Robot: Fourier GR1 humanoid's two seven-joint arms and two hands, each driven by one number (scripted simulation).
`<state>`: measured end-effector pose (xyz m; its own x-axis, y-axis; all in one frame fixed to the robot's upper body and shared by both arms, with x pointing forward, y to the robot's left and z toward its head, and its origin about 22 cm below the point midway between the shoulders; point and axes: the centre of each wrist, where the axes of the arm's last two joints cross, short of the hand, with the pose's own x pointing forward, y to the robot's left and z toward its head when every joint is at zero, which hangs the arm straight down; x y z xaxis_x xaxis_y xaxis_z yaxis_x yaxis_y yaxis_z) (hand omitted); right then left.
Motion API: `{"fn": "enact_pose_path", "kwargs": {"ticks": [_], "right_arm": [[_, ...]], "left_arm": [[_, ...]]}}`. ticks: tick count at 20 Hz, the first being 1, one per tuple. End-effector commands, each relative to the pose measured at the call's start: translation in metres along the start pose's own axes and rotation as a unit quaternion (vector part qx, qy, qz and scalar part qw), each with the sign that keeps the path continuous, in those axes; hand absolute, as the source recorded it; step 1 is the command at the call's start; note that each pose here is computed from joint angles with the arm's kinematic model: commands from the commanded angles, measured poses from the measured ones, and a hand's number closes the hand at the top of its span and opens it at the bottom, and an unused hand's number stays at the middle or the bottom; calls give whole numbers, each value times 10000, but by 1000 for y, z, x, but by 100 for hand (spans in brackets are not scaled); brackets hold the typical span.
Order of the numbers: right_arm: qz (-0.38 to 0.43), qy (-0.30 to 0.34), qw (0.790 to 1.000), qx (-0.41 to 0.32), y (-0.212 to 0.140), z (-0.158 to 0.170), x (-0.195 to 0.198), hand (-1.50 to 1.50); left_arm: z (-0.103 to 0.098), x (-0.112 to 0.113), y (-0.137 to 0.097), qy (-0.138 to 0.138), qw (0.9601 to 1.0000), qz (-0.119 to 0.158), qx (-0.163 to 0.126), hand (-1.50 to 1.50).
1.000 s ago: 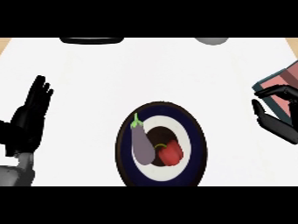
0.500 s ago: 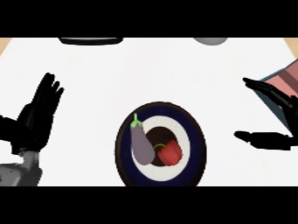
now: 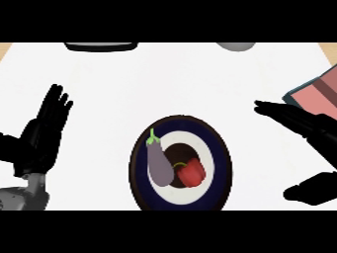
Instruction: Pick the bell pepper from the plate and place it in the cardboard box
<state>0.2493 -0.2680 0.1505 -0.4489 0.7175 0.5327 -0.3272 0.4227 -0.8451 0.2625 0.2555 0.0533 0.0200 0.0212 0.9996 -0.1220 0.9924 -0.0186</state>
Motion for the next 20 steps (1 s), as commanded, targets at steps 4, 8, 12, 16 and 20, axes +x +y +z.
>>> {"fn": "enact_pose_path", "kwargs": {"ticks": [4,8,12,16,20], "right_arm": [[-307,-55,9984,470,16,1,63,-150],[-293,-43,9984,491,28,-20,77,-150],[-112,232,9982,547,54,-23,89,-150],[-204,438,9975,507,68,-16,104,-150],[-238,386,9963,733,89,-39,72,-150]], "left_arm": [[14,6,12,88,9999,31,-42,0],[0,6,-15,12,9999,92,-106,0],[-2,12,8,29,9999,-44,-126,0],[2,2,2,-60,9999,71,69,0],[3,5,14,46,9999,9,-160,0]]}}
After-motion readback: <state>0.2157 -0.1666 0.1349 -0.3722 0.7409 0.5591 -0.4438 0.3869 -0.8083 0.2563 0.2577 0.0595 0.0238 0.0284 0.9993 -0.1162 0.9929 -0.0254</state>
